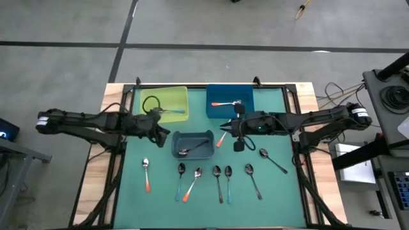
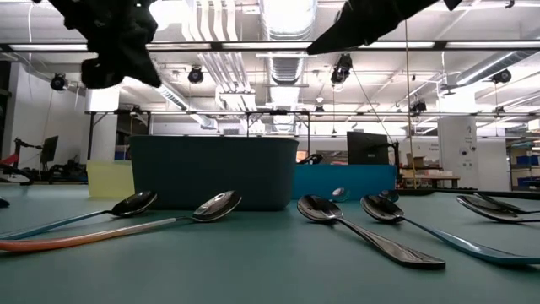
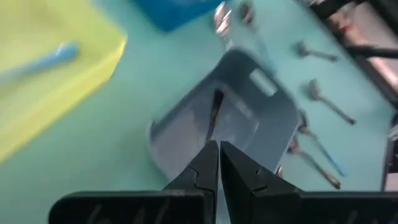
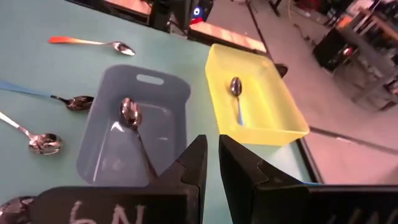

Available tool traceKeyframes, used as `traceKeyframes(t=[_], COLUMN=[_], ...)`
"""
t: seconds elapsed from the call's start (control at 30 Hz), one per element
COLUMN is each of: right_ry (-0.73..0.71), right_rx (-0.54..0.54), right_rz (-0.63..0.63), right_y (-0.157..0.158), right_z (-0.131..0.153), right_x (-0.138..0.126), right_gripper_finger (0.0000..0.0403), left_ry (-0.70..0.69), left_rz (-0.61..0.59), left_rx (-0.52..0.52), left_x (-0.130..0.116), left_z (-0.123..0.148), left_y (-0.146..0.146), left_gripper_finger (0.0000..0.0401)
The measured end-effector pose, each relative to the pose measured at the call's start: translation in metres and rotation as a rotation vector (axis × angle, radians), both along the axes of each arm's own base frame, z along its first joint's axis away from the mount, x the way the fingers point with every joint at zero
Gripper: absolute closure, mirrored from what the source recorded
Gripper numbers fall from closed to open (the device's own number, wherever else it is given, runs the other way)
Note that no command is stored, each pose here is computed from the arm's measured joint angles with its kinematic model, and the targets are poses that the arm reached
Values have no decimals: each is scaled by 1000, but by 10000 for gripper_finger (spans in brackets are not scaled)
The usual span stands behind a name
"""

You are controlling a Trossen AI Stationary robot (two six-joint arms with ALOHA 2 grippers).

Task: Sort silverware by color (type)
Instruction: Put the orange spoon into the blue bin

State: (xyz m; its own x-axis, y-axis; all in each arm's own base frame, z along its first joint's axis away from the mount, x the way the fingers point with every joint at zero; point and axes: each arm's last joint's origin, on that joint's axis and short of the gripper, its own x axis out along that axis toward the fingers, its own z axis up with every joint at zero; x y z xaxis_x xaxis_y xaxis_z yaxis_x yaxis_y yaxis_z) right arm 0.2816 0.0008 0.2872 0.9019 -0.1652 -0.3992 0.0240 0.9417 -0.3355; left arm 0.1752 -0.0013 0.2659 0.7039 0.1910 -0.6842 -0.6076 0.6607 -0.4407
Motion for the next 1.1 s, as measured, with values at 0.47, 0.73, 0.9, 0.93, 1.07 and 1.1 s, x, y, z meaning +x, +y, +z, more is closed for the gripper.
traceKeyframes(t=[0.47, 0.73, 0.9, 0.93, 1.07, 1.1], right_ry=[21, 0, -26, -31, -60, -62], right_rx=[-114, -139, -166, -174, -190, -194], right_rz=[-45, -94, -104, -103, -101, -100], right_y=[-27, -43, -49, -50, -51, -51], right_z=[0, 3, 6, 7, 10, 10], right_x=[-5, -6, -6, -5, -5, -5], right_gripper_finger=[369, 369, 369, 369, 369, 369], left_ry=[411, 598, 625, 631, 669, 683], left_rz=[92, 199, 239, 249, 311, 333], left_rx=[-350, -390, -404, -406, -402, -398], left_x=[14, 4, 0, -1, -3, -4], left_z=[-23, -33, -38, -39, -46, -48], left_y=[-42, -69, -85, -88, -97, -99], left_gripper_finger=[401, 401, 401, 401, 401, 401])
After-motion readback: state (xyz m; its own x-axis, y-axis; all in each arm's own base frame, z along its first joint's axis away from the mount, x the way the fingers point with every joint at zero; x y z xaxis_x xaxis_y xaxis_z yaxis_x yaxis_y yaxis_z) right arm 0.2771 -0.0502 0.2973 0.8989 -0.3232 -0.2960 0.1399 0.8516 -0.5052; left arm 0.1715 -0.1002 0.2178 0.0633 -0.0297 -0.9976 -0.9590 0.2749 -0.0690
